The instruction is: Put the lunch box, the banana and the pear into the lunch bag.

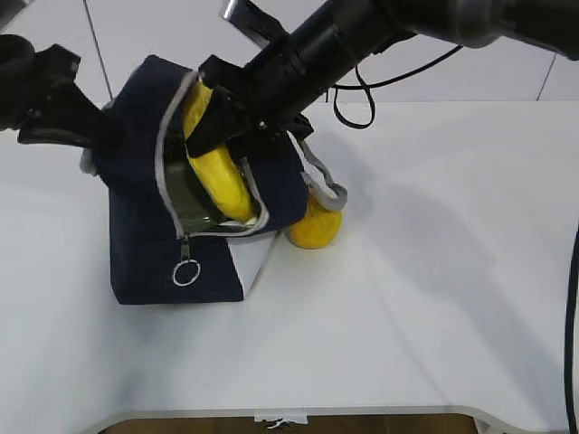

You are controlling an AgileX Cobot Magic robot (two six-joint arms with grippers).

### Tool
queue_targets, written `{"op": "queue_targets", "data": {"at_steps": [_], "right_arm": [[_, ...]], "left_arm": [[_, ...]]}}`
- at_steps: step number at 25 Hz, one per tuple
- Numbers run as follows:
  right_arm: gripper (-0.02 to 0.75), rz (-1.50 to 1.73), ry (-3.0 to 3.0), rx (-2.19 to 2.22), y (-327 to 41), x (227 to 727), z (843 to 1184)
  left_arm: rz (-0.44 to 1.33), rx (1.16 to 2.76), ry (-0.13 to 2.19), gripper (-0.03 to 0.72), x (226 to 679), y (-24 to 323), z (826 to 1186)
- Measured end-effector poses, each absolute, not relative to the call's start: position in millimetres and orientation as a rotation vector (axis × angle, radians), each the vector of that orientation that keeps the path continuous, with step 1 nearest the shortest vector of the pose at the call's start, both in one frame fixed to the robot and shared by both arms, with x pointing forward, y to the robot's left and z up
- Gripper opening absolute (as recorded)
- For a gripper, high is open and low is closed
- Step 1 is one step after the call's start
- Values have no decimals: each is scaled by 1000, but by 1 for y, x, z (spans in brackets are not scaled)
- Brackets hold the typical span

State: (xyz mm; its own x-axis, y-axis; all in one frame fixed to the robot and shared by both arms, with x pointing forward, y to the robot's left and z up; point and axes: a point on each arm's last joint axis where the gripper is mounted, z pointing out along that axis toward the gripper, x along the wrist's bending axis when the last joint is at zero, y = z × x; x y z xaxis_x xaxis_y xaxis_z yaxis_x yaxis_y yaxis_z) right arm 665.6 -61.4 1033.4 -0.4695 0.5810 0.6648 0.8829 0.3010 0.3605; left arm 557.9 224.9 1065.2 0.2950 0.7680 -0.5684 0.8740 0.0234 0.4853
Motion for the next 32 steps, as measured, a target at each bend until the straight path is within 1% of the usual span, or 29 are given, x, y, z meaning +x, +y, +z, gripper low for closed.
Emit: {"op": "queue_targets", "data": {"at_steps": [2, 6, 9, 10, 11, 12, 13, 14, 17, 21, 22, 23, 26, 27, 29, 32], "right_arm": [[273, -970, -2185, -1322, -62, 666, 1031], [279, -944, -2216, -1321, -60, 664, 1029], [322, -934, -2224, -1317, -58, 662, 1029], [357, -932, -2226, -1320, -58, 663, 1028], [357, -929, -2241, -1321, -59, 663, 1029], [463, -927, -2257, -1323, -60, 664, 1030], [514, -928, -2287, -1327, -61, 665, 1033], [544, -931, -2313, -1338, -62, 667, 1038], [571, -941, -2373, -1383, -65, 671, 1050], [573, -927, -2486, -1464, -79, 667, 1074], [573, -927, -2486, -1464, -79, 667, 1074], [573, -913, -2560, -1530, -89, 661, 1092], [573, -880, -2636, -1617, -104, 650, 1113], [573, -818, -2689, -1691, -116, 639, 1121], [573, -766, -2724, -1736, -127, 627, 1128], [574, -640, -2730, -1775, -138, 610, 1119]], "left_arm": [[-165, 1711, 1494, -2, 560, 224, 1067], [-176, 1694, 1495, -2, 561, 223, 1068], [-187, 1697, 1493, -2, 560, 223, 1068], [-193, 1700, 1492, -2, 560, 223, 1068], [-198, 1702, 1490, -2, 559, 222, 1068], [-200, 1703, 1490, -2, 559, 222, 1068], [-200, 1703, 1490, -2, 559, 222, 1068], [-200, 1708, 1490, -2, 559, 222, 1067], [-187, 1734, 1490, -2, 558, 223, 1066], [-168, 1781, 1489, -2, 557, 225, 1063], [-161, 1793, 1489, -2, 557, 226, 1063], [-153, 1807, 1489, -2, 557, 227, 1062], [-139, 1832, 1489, -2, 556, 228, 1061], [-138, 1837, 1489, -2, 556, 228, 1061], [-140, 1838, 1488, -2, 556, 228, 1061], [-139, 1840, 1488, -2, 556, 228, 1060]]}}
